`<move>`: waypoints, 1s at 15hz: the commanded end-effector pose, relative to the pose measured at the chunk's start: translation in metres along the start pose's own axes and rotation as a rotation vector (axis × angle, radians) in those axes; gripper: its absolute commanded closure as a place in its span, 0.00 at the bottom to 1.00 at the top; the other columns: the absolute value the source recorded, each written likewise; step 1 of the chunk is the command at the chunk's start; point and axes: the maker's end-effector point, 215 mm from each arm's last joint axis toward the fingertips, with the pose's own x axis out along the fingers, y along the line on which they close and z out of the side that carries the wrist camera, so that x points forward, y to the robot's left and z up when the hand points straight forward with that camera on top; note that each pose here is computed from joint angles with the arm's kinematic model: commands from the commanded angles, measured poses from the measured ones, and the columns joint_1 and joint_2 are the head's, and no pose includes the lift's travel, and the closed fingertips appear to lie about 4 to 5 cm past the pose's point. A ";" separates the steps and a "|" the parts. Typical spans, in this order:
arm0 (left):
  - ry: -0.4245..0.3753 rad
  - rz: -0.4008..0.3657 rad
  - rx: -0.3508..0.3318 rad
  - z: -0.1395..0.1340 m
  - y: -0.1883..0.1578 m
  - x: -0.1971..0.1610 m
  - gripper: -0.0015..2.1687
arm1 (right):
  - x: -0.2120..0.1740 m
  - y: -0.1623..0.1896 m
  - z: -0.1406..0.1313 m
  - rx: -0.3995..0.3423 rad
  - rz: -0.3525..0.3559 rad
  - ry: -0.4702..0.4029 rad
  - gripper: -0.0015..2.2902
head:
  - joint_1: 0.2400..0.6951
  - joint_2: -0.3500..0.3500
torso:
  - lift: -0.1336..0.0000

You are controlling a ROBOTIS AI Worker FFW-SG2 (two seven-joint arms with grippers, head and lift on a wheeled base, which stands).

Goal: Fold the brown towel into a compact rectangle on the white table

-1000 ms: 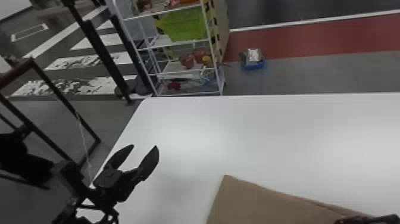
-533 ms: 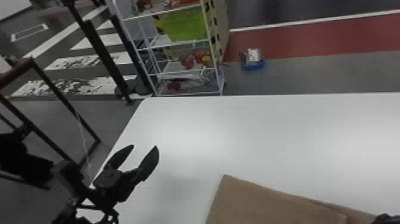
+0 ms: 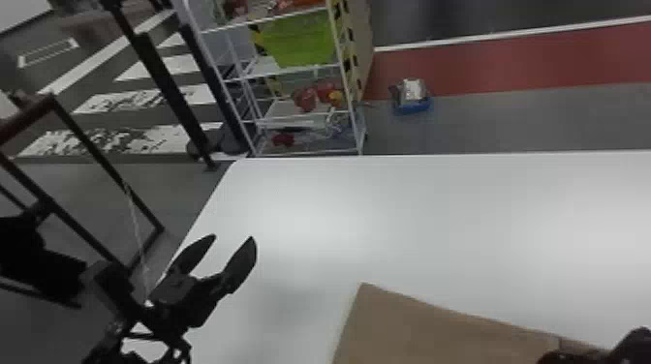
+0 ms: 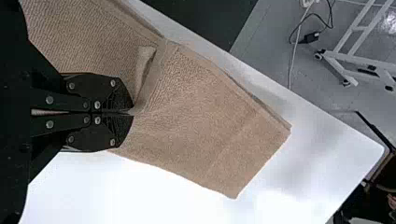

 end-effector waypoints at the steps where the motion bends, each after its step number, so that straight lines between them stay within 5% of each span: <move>1: -0.026 0.013 0.009 0.005 0.004 0.004 0.01 | -0.021 -0.003 -0.003 -0.003 -0.032 0.021 0.67 | 1.00 1.00 | 0.08; 9: -0.055 0.088 0.059 -0.006 0.041 0.043 0.01 | -0.019 0.015 -0.007 -0.005 -0.022 0.037 0.67 | 1.00 1.00 | 0.08; 12: -0.063 0.113 0.063 -0.002 0.054 0.039 0.01 | -0.044 -0.010 0.006 0.025 -0.111 -0.018 0.67 | 1.00 1.00 | 0.08; 15: -0.072 0.128 0.065 0.003 0.063 0.034 0.01 | -0.074 -0.008 0.002 0.024 -0.151 0.015 0.67 | 1.00 1.00 | 0.08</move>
